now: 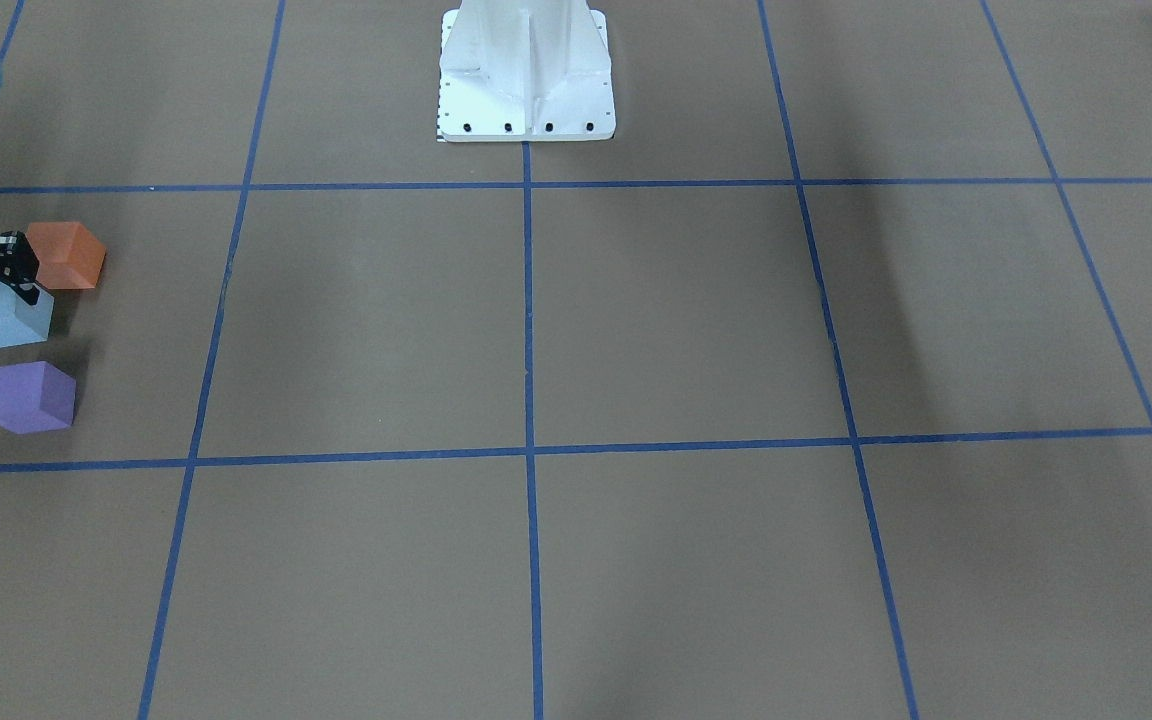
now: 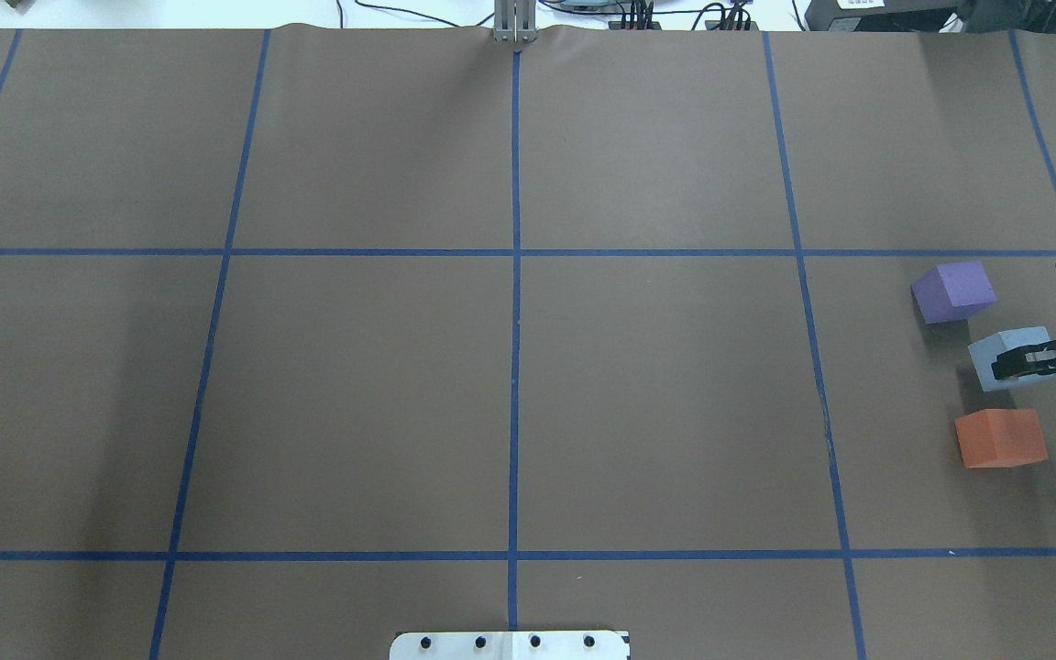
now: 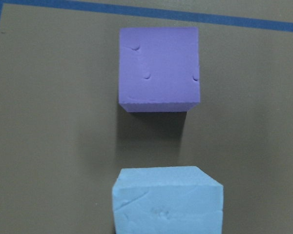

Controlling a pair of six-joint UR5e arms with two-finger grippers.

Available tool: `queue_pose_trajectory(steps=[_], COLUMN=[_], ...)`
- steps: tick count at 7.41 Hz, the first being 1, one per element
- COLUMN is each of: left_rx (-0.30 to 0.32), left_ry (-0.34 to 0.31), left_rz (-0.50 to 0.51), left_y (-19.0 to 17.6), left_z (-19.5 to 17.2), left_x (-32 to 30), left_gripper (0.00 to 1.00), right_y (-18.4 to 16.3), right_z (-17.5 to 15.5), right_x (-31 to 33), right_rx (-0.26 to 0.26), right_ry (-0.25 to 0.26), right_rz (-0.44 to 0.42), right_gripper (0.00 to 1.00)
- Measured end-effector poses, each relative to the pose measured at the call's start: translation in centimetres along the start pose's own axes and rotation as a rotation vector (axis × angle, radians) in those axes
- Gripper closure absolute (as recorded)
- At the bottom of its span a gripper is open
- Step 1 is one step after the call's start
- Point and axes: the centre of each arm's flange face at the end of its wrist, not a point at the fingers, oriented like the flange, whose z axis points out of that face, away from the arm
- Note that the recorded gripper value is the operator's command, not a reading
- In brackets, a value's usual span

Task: Place blue block between orange and purple blocks
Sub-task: 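Lower the light blue cube, open the right gripper and lift away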

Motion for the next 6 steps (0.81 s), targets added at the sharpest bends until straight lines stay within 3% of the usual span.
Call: queue_pose_trajectory(steps=[1, 4, 6], left_rx=[0.0, 0.001, 0.002], left_ry=[0.0, 0.01, 0.013], left_rz=[0.001, 0.0, 0.001], left_y=[0.0, 0.0, 0.0], left_z=[0.0, 0.0, 0.0], left_x=[0.0, 0.1, 0.1], left_gripper=[0.0, 0.0, 0.0], right_y=[-0.6, -2.1, -2.3], right_z=[-0.1, -1.0, -3.0], right_x=[-0.6, -2.0, 0.3], right_rx=[0.011, 0.031, 0.028], right_ry=[-0.005, -0.029, -0.058], right_rz=[-0.005, -0.016, -0.03], right_gripper=[0.02, 0.01, 0.01])
